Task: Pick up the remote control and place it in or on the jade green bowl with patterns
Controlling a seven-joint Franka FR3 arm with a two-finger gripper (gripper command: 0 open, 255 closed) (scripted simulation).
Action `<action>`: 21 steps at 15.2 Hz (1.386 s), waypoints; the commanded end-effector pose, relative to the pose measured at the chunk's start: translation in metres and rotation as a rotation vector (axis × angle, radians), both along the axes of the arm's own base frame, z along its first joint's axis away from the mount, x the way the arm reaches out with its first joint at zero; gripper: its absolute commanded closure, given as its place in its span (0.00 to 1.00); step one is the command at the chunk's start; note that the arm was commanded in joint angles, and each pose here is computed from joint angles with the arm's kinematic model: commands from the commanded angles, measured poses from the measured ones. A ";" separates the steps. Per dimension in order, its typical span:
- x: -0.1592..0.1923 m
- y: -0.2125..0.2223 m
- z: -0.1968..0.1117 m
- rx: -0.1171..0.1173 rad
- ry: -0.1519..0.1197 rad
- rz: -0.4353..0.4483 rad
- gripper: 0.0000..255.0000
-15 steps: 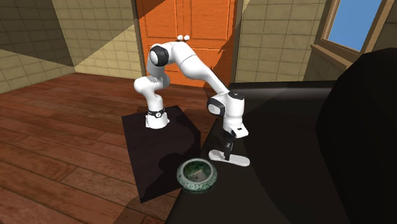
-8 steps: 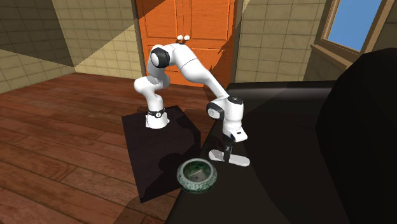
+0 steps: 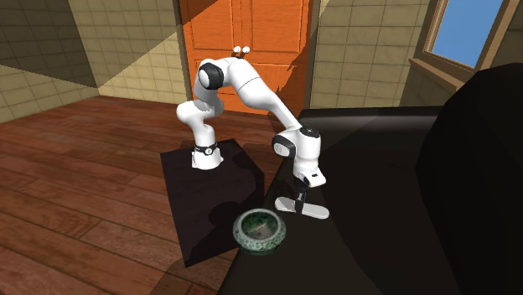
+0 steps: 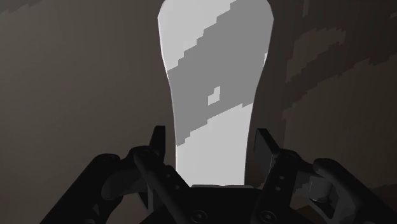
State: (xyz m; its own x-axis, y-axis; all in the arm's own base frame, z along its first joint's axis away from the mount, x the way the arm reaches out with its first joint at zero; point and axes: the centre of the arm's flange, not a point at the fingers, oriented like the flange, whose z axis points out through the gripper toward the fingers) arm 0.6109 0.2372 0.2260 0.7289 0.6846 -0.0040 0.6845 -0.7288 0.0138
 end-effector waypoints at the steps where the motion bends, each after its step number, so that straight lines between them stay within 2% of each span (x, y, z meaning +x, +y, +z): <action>1: 0.000 0.000 0.000 0.000 0.000 0.000 1.00; 6: 0.000 0.000 0.000 0.000 0.000 0.000 1.00; 21: 0.000 0.000 0.079 0.000 0.000 0.000 1.00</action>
